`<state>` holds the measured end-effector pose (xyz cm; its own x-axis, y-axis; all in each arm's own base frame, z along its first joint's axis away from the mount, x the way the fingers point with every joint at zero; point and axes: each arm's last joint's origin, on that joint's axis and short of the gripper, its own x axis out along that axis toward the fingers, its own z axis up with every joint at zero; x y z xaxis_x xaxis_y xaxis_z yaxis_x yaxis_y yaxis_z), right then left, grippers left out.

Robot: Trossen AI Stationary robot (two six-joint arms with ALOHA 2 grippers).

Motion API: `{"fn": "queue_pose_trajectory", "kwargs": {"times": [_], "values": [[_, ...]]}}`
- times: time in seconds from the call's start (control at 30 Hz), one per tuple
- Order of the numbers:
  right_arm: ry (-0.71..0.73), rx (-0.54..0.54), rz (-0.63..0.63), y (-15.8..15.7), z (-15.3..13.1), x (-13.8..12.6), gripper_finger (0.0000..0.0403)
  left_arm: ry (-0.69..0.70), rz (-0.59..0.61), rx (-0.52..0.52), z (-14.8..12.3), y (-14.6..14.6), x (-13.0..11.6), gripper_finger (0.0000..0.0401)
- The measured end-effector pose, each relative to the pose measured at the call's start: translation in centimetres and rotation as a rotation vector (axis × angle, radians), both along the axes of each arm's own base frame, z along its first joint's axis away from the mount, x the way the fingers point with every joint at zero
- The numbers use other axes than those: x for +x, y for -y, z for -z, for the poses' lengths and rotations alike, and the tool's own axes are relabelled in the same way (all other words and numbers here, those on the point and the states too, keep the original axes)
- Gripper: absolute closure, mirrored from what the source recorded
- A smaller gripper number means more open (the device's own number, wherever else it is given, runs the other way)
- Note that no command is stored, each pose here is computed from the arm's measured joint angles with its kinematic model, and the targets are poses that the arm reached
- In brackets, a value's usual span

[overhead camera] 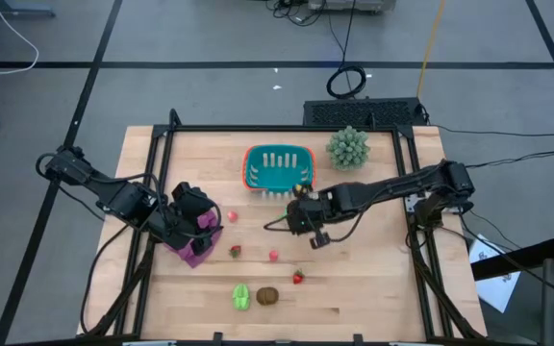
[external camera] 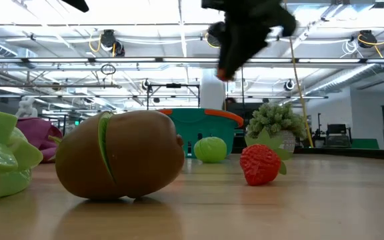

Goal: Pick and placing Produce into tupperware
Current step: Put the right strawberry into the blue basket

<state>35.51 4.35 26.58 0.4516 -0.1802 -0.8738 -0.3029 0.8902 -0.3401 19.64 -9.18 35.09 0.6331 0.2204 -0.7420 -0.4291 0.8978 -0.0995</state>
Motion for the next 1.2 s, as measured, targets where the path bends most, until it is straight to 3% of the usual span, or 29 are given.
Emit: {"fn": "queue_pose_trajectory", "kwargs": {"times": [0.2,0.43,0.67,0.9,1.2], "values": [[0.121,-0.074,0.015,4.4,-1.1,1.5,0.0307,-0.002,0.005,0.005,0.0,0.0,0.0,0.0077],[0.254,-0.128,0.146,11.3,-2.0,2.0,0.0307,-0.010,0.032,0.029,0.0,0.0,0.0,0.0077],[0.323,0.017,0.246,17.0,-2.2,0.9,0.0307,-0.012,0.038,0.033,0.0,0.0,0.0,0.0077],[0.289,0.156,0.269,18.9,-0.1,1.2,0.0307,-0.015,0.049,0.046,0.0,0.0,0.0,0.0077],[0.174,0.181,0.268,19.6,4.3,2.6,0.0307,-0.015,0.047,0.045,0.0,0.0,0.0,0.0077]]}}
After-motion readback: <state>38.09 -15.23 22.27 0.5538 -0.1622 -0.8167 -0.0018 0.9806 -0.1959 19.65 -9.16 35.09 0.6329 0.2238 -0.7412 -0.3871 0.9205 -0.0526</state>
